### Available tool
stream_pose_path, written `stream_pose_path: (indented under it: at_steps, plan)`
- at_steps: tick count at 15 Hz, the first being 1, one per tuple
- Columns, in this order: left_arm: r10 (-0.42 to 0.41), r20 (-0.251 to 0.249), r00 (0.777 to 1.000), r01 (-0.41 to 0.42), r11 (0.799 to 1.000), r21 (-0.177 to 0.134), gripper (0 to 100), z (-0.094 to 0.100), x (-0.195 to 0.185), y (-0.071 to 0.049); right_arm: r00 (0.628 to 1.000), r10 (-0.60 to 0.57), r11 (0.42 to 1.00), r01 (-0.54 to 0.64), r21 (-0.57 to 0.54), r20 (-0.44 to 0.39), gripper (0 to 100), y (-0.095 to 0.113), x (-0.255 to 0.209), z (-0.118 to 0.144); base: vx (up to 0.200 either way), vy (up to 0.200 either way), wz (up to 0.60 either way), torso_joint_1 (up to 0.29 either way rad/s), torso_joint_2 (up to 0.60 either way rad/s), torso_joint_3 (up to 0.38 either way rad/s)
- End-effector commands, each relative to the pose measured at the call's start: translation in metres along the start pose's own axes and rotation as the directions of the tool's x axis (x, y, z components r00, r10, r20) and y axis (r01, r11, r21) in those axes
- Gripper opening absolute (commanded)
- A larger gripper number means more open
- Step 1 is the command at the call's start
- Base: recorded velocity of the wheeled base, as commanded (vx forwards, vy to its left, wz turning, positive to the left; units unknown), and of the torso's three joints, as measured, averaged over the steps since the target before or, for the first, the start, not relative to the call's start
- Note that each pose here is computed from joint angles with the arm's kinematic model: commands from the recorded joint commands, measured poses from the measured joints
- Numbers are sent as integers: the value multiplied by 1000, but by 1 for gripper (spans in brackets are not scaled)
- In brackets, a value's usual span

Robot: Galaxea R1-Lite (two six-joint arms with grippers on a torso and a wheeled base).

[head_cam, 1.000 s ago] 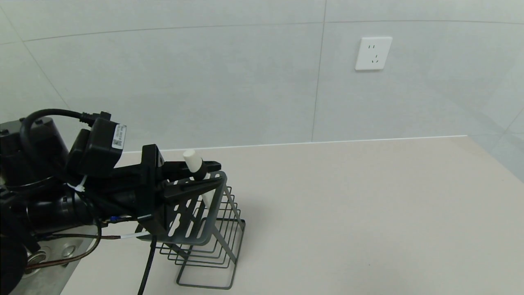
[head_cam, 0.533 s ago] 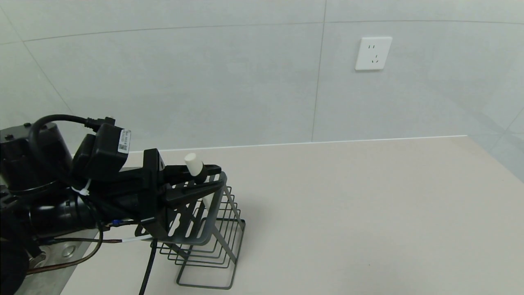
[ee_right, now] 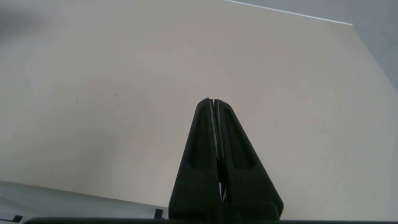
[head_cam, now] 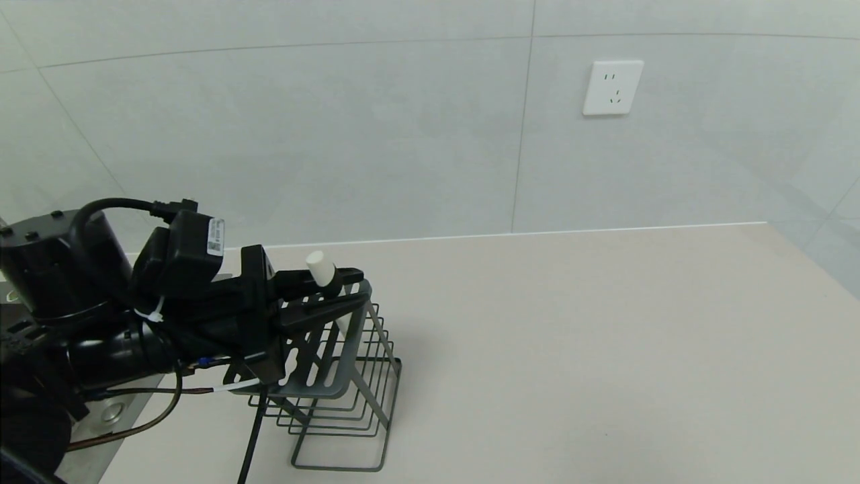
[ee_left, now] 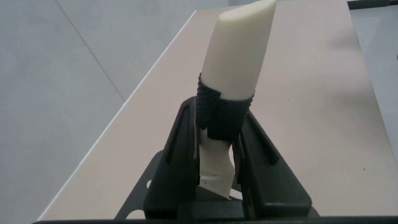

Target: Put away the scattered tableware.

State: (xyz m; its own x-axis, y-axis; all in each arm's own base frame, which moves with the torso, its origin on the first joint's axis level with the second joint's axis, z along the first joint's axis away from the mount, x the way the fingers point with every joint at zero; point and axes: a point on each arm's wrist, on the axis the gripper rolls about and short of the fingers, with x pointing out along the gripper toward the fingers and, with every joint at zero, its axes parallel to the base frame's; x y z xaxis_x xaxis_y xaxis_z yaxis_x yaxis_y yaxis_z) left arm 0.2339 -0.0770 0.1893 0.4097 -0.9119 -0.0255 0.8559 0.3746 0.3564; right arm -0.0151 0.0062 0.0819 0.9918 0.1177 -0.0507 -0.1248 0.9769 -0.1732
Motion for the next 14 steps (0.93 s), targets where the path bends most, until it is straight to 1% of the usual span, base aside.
stream_pose_path:
  at_steps: [1,5,11,14]
  plan:
    - [-2,-14,1000,2,1000,-17,0,-6,1,0,1000,1,1000,-1,0,-2,0,0,0,0,0,0,0,0,0,0]
    - [14,-27,1000,-15,1000,-24,0,-9,2,1,1000,1,1000,-1,0,-2,0,0,0,0,0,0,0,0,0,0]
    - [9,-46,999,-11,999,-47,0,-18,4,1,1000,1,1000,-1,0,-2,0,0,0,0,0,0,0,0,0,0]
    - [13,-59,998,-16,998,-59,0,-21,3,-1,1000,1,1000,-1,0,-2,0,0,0,0,0,0,0,0,0,0]
